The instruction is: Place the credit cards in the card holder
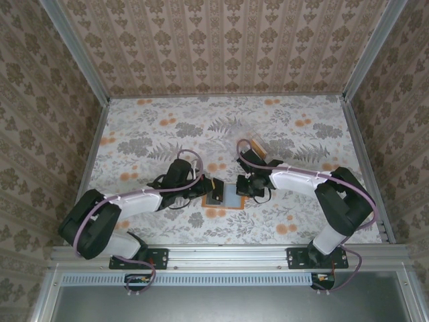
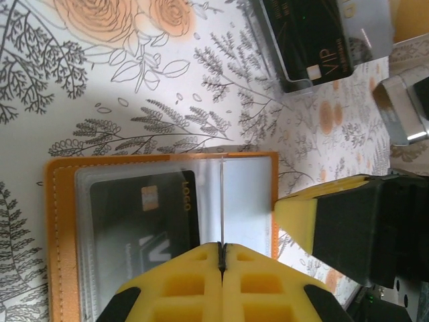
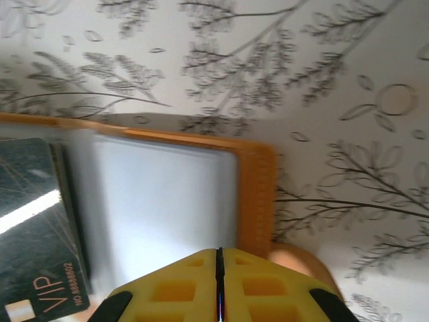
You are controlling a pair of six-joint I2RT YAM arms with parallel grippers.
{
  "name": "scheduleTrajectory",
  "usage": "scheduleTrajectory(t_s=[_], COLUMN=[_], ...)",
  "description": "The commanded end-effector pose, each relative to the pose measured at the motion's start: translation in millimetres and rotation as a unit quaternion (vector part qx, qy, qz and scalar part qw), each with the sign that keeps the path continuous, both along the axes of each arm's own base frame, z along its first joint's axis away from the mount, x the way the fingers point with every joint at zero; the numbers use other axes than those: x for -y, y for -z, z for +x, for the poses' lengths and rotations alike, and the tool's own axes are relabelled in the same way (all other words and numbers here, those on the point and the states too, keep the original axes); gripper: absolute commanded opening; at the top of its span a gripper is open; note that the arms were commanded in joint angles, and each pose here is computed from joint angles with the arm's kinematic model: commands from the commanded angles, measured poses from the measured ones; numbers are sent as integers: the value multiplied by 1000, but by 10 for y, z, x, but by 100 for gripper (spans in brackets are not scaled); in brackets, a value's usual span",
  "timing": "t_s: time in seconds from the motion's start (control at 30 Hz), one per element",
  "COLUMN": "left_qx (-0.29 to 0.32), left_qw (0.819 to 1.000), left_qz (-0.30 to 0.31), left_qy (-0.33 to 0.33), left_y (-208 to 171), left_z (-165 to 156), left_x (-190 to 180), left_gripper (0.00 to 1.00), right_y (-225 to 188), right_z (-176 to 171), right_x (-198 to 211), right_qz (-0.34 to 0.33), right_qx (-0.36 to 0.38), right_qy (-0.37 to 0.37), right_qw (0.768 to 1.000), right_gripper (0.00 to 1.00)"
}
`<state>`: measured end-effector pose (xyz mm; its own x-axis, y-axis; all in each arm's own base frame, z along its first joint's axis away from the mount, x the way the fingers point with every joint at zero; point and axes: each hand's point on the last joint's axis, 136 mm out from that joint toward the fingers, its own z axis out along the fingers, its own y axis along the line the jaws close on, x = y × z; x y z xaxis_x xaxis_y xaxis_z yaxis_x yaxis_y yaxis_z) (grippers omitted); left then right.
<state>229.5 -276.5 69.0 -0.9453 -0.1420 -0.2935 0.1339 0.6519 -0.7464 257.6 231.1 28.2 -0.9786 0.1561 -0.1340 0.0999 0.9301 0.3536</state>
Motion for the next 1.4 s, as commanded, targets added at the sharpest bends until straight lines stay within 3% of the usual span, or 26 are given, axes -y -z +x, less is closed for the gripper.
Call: scheduleTrajectory(t_s=[0.0, 0.37, 1.17, 1.37], left_qx=[17, 5, -28, -32], left_qw=[1000, 1000, 999, 999], left_qz=[-3, -19, 4, 25], left_qy=[10, 16, 19, 34], left_y=[-4, 92, 363, 387], left_z=[27, -42, -156, -197], left_x=[57, 111, 286, 387], left_gripper=[0, 0, 0, 8], right_y=[183, 348, 405, 425], right_z=[-105, -178, -223, -243], right_x=[244, 371, 320, 273], right_qz=[-57, -88, -65, -45], right_qx=[-23, -38, -46, -50], right_qy=[15, 23, 33, 40], right_qw=[998, 995, 996, 997], right_gripper=[11, 11, 12, 12])
